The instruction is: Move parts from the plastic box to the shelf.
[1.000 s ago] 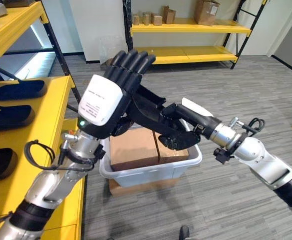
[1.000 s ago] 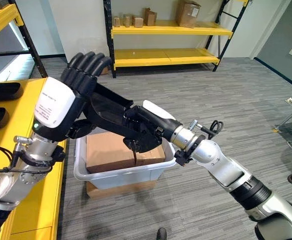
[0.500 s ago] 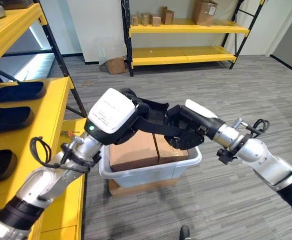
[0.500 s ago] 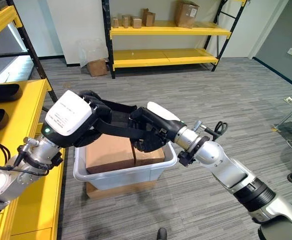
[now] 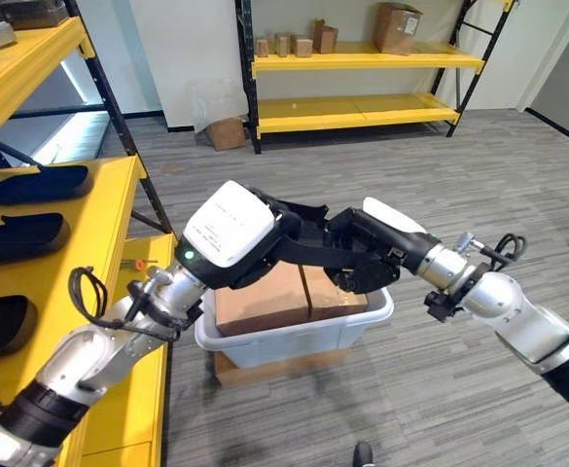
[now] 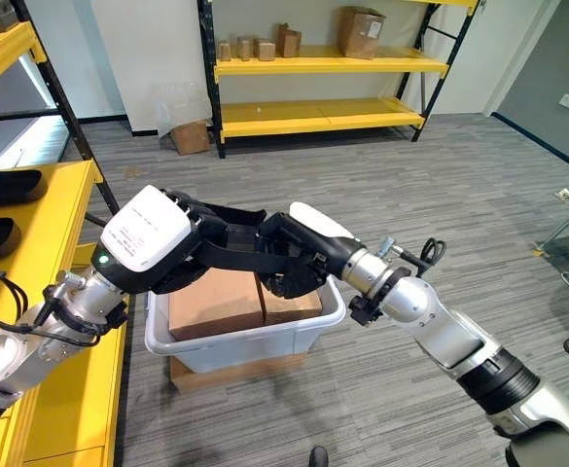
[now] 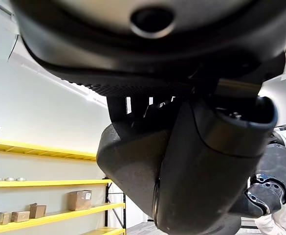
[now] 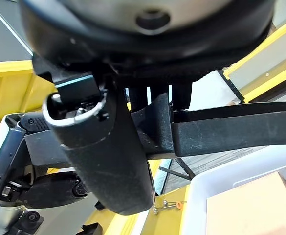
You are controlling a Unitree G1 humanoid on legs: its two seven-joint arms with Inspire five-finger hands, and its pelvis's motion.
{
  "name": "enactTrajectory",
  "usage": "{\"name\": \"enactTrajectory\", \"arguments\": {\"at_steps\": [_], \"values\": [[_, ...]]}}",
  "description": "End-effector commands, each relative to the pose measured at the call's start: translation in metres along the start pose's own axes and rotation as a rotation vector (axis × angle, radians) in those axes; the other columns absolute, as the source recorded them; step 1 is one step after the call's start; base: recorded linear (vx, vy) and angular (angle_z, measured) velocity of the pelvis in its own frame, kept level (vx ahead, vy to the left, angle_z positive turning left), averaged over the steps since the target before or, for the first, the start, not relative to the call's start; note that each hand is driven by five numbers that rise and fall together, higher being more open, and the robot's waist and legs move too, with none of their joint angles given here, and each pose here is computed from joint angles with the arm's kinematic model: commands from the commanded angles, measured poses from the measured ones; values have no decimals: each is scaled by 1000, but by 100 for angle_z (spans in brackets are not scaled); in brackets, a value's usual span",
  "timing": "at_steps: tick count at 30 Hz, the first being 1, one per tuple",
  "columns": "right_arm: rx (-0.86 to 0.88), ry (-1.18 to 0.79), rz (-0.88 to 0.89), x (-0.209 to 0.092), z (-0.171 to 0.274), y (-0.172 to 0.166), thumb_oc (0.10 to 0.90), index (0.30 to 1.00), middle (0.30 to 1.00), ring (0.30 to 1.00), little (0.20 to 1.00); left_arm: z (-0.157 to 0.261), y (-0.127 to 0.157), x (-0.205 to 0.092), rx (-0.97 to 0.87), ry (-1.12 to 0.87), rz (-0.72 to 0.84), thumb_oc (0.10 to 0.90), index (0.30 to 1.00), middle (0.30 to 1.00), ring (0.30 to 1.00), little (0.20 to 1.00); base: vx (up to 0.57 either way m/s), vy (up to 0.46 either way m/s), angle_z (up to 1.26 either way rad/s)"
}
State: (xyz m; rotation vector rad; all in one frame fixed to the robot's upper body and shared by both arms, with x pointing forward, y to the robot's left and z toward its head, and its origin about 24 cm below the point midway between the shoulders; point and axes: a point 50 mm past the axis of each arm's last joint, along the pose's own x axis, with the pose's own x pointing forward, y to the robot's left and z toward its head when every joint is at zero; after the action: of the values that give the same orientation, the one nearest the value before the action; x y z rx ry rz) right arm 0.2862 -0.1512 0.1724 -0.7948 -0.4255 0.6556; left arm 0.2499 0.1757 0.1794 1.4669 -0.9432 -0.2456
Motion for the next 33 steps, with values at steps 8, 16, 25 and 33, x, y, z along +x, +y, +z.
{"name": "enactTrajectory", "arguments": {"at_steps": [8,16,25,33], "values": [[238,-407,-393,-10,54,-34,900,1000,1000,1000,1000,7,29,14,-72,-15,271,400,300,300,300,300,0,0,0],[331,-343,-625,-63,36,-23,900,1000,1000,1000,1000,-2,22,-21,-73,137,273,400,300,300,300,300,-7,-23,-6],[283,-321,-631,-63,35,-16,900,1000,1000,1000,1000,-7,33,-43,90,165,259,400,300,300,300,300,-37,-77,-2],[165,-407,-633,-46,53,-24,900,1000,1000,1000,1000,-14,52,-58,231,264,422,400,300,300,300,300,-106,-176,13]]}}
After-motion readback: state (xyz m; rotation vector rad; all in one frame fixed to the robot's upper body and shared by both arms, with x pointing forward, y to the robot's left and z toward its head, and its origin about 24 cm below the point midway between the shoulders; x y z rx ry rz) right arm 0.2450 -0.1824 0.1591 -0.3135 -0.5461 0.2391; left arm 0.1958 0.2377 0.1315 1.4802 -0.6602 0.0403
